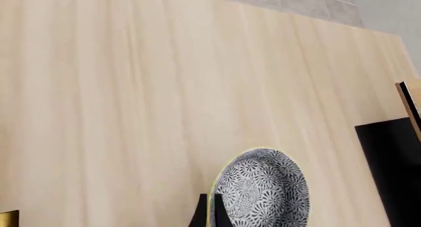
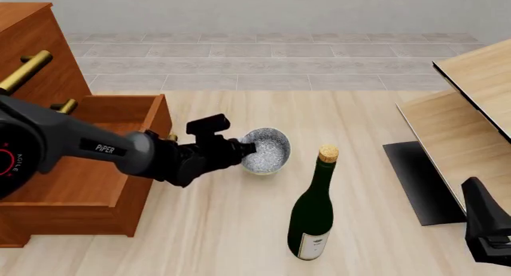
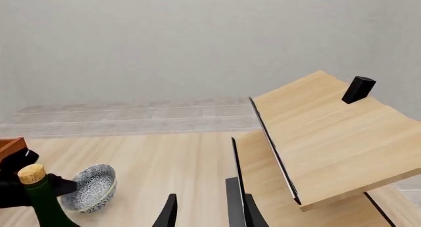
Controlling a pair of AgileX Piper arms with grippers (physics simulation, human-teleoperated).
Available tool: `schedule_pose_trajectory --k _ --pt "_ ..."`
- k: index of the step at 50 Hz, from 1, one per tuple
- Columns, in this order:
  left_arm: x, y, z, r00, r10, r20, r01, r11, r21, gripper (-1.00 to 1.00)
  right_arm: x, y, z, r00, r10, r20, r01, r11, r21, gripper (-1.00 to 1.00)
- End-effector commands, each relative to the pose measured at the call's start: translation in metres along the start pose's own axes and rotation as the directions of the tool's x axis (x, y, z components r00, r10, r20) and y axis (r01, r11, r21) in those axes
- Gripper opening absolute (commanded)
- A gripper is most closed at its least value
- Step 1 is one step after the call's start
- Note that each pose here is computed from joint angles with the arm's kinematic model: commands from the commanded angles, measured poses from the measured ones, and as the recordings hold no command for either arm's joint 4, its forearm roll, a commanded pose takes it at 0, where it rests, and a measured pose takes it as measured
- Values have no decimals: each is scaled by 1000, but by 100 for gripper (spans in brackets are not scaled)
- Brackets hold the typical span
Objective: Put the bowl on top of the cabinet.
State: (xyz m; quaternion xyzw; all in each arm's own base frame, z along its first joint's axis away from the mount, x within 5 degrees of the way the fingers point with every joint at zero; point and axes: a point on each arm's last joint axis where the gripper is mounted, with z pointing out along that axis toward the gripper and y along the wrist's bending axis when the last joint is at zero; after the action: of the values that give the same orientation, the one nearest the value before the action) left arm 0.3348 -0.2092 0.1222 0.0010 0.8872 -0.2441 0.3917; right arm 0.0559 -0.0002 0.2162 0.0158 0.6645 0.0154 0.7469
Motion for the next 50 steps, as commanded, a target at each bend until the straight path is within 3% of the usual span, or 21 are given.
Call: schedule_pose_trajectory --k 1,12,20,22,27,41,50 --pt "-7 0 -6 1000 3 26 -3 1000 7 -100 0 0 0 1000 2 1 -2 1000 2 100" --pt "-20 0 -12 999 8 35 -8 1000 -5 -100 0 0 0 1000 4 2 -4 1000 4 100" --pt "-24 -20 -41 997 -8 80 3 998 61 -100 0 0 0 1000 7 2 -7 1000 5 100" --pt "-24 -16 -44 996 -52 77 48 997 55 -100 0 0 0 1000 8 2 -8 1000 5 100" --pt "-27 -14 -55 993 -76 93 70 996 62 -100 0 0 0 1000 10 2 -10 1000 5 100" --pt "-26 -41 -118 989 -75 125 54 985 163 -100 0 0 0 1000 12 2 -12 1000 5 100" --pt "-50 -43 -155 980 -73 186 41 984 171 -100 0 0 0 1000 12 1 -12 1000 5 100"
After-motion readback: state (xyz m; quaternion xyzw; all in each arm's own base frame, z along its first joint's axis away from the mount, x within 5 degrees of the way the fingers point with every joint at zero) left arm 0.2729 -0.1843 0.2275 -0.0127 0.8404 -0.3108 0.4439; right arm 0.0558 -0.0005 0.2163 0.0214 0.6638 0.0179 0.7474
